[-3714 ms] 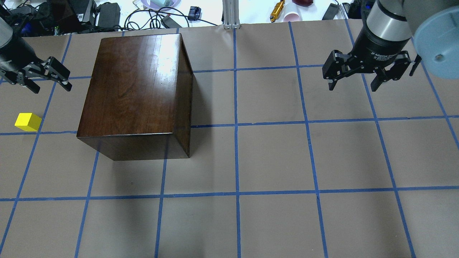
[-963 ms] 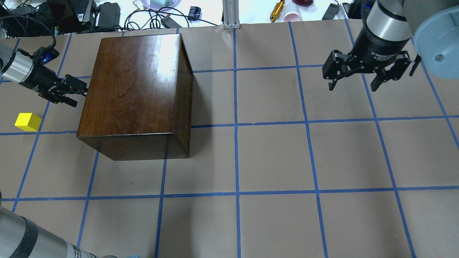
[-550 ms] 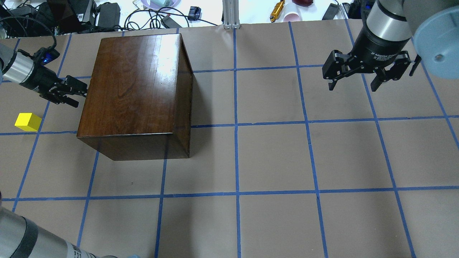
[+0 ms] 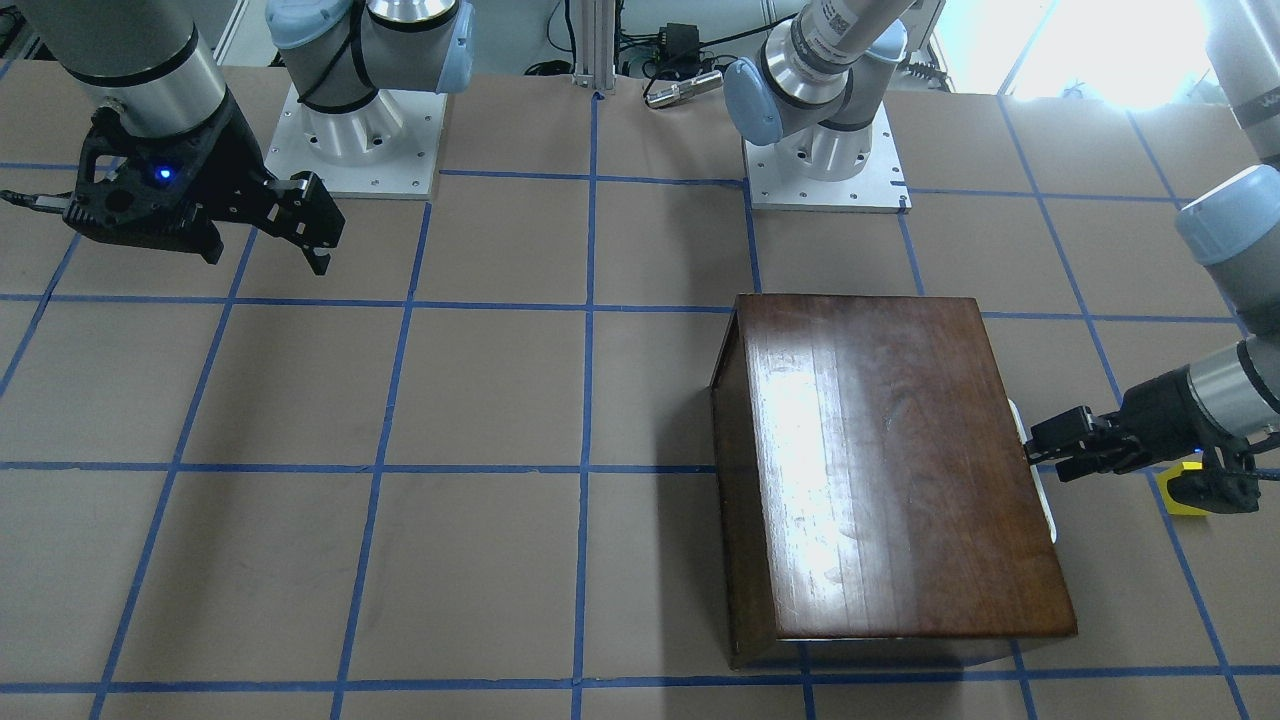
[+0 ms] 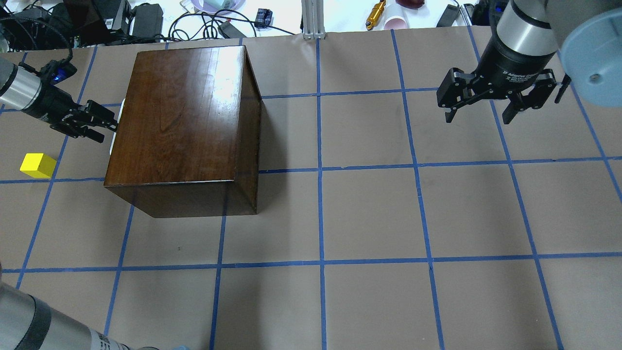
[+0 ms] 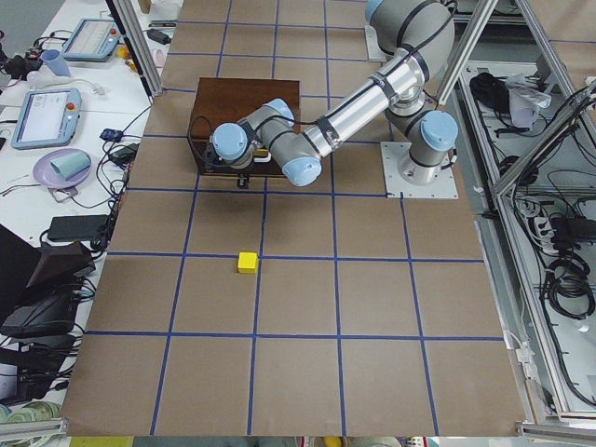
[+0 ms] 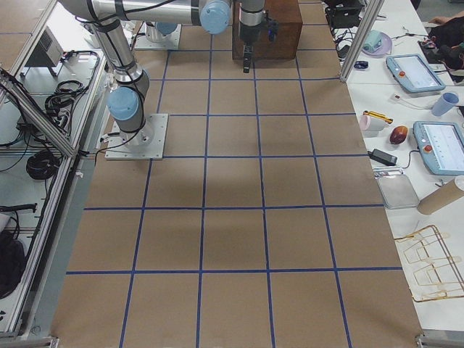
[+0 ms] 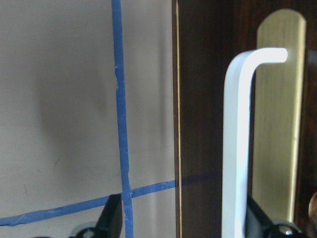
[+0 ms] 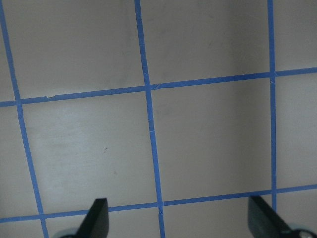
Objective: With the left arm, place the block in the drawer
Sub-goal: 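Hook the left gripper onto the white drawer handle, then pull the drawer open outward with the left gripper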
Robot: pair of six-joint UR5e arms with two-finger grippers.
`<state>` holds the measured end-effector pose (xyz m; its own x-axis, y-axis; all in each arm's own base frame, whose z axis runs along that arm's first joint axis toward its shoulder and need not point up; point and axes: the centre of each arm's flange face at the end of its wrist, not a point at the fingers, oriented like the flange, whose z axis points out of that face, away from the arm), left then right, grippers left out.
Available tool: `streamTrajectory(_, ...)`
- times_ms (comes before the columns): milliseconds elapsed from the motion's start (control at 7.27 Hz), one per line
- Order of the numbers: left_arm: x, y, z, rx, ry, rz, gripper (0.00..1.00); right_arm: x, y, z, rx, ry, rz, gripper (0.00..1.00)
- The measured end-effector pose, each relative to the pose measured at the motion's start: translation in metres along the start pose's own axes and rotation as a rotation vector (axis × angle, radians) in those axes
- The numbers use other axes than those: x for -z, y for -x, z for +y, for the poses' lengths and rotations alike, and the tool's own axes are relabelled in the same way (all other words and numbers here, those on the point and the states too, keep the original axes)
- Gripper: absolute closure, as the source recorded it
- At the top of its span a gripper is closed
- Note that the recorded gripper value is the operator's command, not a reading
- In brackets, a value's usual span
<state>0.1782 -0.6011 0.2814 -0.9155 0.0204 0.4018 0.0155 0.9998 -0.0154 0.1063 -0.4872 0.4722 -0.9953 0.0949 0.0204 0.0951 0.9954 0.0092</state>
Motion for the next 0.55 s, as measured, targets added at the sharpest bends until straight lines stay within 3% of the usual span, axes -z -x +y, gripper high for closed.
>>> streamTrajectory(550, 0.0027, 0.0054, 0.0023, -0.001, 0.017, -0.036, 0.17, 0.0, 0.0, 0.0, 0.0, 0.0, 0.0, 0.0)
